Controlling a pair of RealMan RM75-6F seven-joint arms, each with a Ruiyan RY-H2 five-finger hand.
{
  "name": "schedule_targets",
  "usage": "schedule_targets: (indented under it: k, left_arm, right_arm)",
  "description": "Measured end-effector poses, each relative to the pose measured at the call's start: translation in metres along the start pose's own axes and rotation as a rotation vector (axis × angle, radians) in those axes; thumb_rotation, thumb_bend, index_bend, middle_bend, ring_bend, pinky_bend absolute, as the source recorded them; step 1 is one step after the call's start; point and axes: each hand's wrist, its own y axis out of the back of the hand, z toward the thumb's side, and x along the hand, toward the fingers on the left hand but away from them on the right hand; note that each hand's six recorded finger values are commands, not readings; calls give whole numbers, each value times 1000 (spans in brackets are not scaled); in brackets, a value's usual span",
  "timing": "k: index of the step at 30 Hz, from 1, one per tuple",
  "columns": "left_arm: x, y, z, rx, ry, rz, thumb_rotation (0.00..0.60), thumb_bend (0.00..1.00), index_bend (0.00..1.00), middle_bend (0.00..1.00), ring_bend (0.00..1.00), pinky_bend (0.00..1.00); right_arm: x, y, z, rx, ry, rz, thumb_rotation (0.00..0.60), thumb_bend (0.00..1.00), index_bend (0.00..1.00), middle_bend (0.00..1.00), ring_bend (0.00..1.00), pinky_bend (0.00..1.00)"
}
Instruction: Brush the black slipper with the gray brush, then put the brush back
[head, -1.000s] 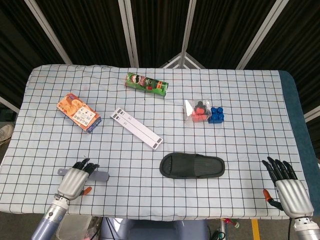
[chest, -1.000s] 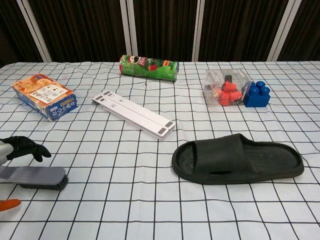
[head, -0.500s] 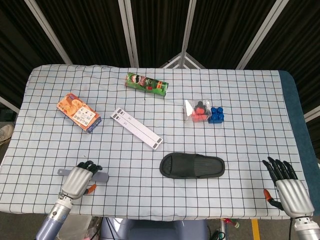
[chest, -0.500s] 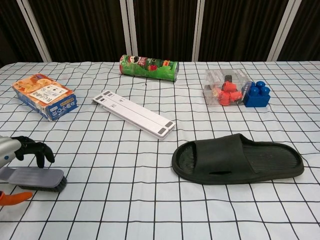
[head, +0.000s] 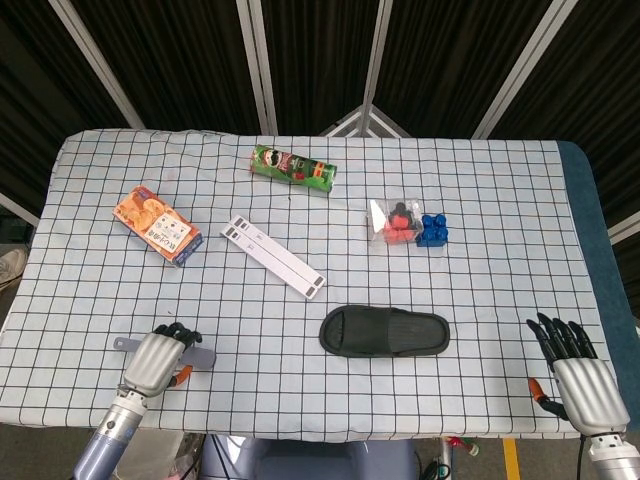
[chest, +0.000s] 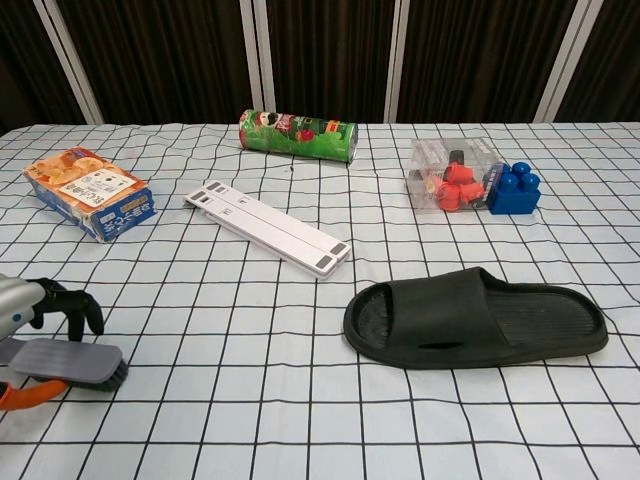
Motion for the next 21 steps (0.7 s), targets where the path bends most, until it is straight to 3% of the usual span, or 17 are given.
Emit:
schedule_targets:
  k: [9,16,21]
  left_arm:
    - [-1,1,1,14,-5,5,600,383,465,529,376,460]
    - [-2,0,-1,25,3,-5,600,490,512,577,418,503]
    - [0,2,-1,26,10,6,600,551,597,651,489,576]
  right_arm:
    - [-1,-1,0,1,0,4,600,430,0,0,0,0]
    - [-1,-1,0,1,0,5,600,430,0,0,0,0]
    - [-1,-1,1,1,1,5,600,430,0,0,0,0]
